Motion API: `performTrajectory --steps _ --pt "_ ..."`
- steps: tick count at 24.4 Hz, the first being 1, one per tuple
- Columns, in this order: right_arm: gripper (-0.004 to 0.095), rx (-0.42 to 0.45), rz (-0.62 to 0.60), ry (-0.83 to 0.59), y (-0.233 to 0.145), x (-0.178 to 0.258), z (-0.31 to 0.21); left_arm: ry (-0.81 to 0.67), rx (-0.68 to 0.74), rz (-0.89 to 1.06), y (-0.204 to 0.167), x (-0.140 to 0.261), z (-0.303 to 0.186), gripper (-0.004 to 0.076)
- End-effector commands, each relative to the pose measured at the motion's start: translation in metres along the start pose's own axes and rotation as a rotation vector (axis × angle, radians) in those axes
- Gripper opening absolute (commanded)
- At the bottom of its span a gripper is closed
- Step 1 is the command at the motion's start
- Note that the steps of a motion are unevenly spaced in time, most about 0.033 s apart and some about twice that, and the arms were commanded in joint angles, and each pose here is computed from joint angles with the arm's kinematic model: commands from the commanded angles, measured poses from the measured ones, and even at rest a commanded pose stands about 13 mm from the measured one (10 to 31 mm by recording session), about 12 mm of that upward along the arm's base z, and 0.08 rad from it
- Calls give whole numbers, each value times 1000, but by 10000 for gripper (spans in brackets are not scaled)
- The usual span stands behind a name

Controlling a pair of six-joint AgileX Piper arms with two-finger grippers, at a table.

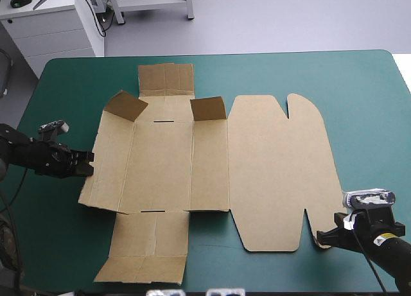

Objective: Fold the box

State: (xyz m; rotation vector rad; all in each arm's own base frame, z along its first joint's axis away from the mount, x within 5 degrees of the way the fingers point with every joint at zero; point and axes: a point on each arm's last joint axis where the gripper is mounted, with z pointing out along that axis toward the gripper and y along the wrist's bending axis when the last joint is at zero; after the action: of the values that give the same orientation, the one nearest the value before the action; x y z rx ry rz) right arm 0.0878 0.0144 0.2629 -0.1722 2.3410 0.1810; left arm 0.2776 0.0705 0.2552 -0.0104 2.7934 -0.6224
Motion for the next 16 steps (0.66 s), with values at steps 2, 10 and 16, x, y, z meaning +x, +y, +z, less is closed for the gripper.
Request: performTrajectory --steps 2,10,16 --pt "-19 5 -6 -65 0 -10 -5 -60 19 18 -11 -5 -12 -8" --pt "-19 5 -6 -65 0 -10 -5 -59 20 18 -11 -5 -12 -8" --pt "-19 5 -6 -65 0 -10 -5 -80 5 18 -10 -6 -12 -8"
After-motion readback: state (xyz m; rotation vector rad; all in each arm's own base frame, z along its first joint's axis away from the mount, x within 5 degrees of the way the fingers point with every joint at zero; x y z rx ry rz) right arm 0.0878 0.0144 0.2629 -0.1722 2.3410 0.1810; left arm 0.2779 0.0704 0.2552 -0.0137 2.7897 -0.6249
